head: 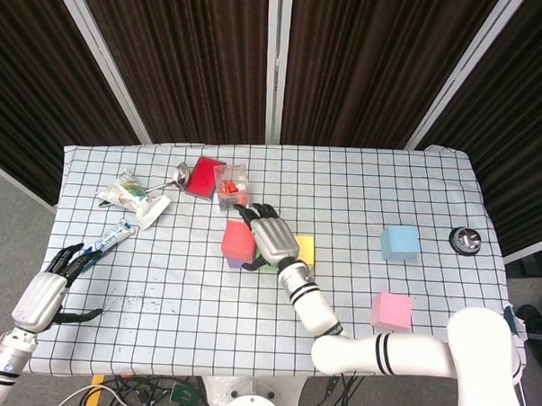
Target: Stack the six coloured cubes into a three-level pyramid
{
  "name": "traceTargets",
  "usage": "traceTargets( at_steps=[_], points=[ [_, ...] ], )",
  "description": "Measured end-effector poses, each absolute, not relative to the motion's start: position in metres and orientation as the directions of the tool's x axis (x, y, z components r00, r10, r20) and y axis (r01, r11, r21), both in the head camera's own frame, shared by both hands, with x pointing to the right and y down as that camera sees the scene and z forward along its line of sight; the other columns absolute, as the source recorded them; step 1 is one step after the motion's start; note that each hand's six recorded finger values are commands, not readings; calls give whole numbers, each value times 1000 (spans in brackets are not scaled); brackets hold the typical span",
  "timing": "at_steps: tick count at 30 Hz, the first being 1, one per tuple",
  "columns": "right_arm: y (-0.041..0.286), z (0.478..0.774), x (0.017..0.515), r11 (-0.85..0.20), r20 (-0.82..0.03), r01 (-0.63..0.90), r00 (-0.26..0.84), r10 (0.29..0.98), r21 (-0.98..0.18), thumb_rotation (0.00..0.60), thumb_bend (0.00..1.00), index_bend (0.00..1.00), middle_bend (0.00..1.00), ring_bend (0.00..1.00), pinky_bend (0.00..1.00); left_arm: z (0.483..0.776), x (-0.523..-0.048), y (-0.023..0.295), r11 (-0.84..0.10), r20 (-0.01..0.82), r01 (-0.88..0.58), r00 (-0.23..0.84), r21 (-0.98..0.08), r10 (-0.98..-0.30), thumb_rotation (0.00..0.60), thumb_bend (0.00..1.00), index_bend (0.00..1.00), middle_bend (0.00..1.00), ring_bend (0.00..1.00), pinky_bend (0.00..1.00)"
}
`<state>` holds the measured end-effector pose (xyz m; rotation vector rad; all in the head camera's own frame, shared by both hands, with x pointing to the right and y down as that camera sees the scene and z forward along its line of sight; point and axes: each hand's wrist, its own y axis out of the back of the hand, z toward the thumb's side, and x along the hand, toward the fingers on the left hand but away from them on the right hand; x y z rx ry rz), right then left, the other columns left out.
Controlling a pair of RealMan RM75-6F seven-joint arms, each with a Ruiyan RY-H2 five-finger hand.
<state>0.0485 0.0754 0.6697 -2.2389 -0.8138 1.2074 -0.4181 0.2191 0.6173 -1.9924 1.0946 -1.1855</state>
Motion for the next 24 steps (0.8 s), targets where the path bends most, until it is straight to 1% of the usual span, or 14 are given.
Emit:
traceTargets(
  at_steps=[2, 6, 12, 19, 24],
  points=[
    [76, 672, 47, -715, -583, 282, 429, 690, -639, 600, 53, 0, 205, 0, 0, 617, -419, 219, -502, 427, -366, 269, -784, -863, 600, 0, 114, 182, 13, 62],
    [78, 676, 45, -724, -597, 281, 421, 683, -630, 600, 63, 0, 216, 0, 0, 617, -423, 219, -498, 427, -369, 260, -785, -866, 600, 0, 114, 182, 12, 63],
    [78, 681, 42, -718, -599, 285, 406, 690, -635, 600, 98, 0, 278, 0, 0, 615, -427, 219, -494, 426, -376, 254, -784, -868, 600, 0, 115, 182, 12, 63],
    [75, 678, 40, -697, -578, 297, 401, 711, -652, 600, 131, 0, 359, 0, 0, 612, -430, 219, -493, 423, -387, 256, -780, -869, 600, 0, 116, 182, 12, 63],
    [71, 674, 41, -684, -561, 316, 401, 724, -657, 600, 147, 0, 378, 0, 0, 610, -428, 219, -489, 416, -391, 259, -780, -871, 600, 0, 116, 182, 12, 63]
  ],
)
